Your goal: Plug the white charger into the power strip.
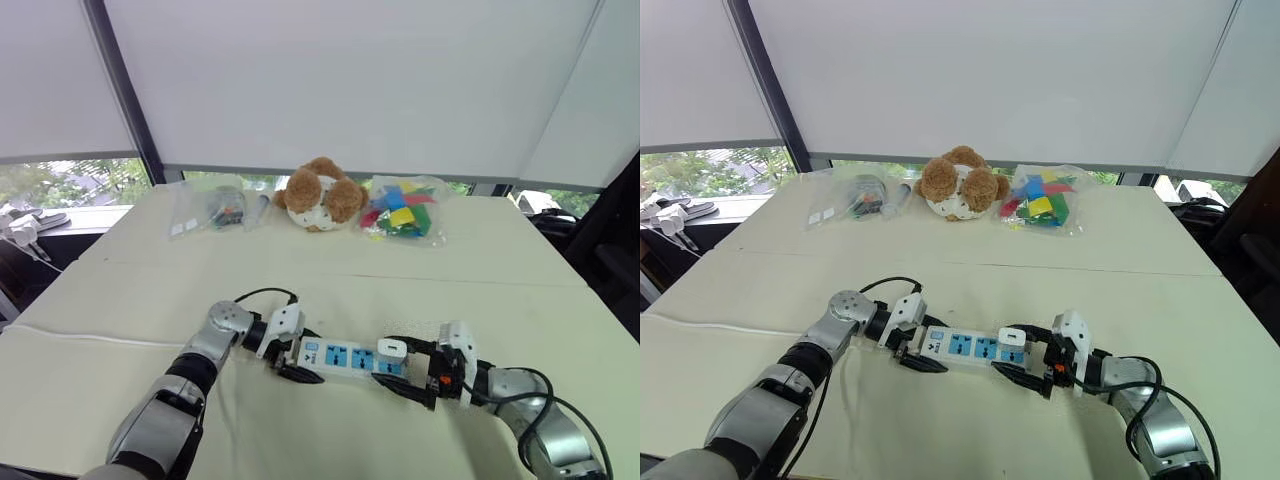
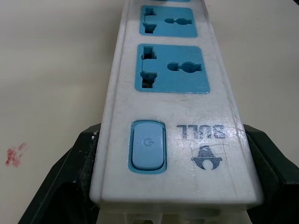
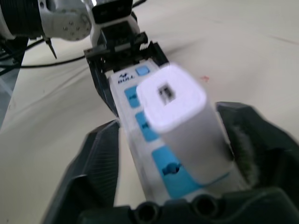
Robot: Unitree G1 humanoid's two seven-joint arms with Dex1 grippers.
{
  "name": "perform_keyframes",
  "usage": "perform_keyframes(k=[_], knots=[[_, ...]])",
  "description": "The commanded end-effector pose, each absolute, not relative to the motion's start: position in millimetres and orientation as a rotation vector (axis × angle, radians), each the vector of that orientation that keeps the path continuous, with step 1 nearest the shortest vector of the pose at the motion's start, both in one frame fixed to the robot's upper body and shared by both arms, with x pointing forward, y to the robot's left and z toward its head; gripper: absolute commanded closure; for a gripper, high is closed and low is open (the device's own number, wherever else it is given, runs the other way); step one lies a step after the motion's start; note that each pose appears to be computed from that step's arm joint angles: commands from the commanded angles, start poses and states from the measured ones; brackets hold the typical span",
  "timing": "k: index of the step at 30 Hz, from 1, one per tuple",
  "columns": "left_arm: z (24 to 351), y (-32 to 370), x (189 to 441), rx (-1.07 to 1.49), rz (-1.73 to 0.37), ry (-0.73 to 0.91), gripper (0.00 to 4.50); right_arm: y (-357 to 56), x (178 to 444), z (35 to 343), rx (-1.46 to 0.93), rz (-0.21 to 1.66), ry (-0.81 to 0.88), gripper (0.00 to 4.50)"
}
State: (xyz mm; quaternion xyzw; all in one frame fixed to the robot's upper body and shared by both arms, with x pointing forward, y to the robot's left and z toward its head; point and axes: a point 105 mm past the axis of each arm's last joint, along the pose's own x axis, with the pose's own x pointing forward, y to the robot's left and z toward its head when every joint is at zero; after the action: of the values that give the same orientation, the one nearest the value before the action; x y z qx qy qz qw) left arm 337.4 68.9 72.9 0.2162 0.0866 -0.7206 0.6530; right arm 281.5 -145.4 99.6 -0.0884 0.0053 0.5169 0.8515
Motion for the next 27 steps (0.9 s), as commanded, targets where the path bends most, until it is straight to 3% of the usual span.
perform_keyframes(k=[1, 3, 4, 11, 19, 27], knots=[[64.7, 77.7, 343.7, 0.495, -1.554, 0.235, 1.39, -144.1, 283.3, 116.9, -0.186, 1.096, -0.042, 2.67], [63.4, 78.6, 342.4, 0.494, -1.559, 0.242, 1.39, -145.0, 285.0, 115.4, -0.184, 1.093, -0.025, 3.65], [62.6, 79.1, 341.4, 0.495, -1.564, 0.247, 1.39, -145.5, 285.3, 114.0, -0.185, 1.096, -0.016, 3.73], [61.7, 80.9, 339.1, 0.498, -1.572, 0.257, 1.39, -146.9, 285.6, 115.0, -0.192, 1.124, 0.004, 3.73], [58.6, 83.5, 332.3, 0.492, -1.62, 0.3, 1.39, -152.8, 287.8, 101.3, -0.271, 1.265, 0.141, 3.73], [59.8, 89.6, 325.8, 0.466, -1.677, 0.372, 1.39, -164.0, 292.8, 63.7, -0.273, 1.32, 0.261, 3.73]])
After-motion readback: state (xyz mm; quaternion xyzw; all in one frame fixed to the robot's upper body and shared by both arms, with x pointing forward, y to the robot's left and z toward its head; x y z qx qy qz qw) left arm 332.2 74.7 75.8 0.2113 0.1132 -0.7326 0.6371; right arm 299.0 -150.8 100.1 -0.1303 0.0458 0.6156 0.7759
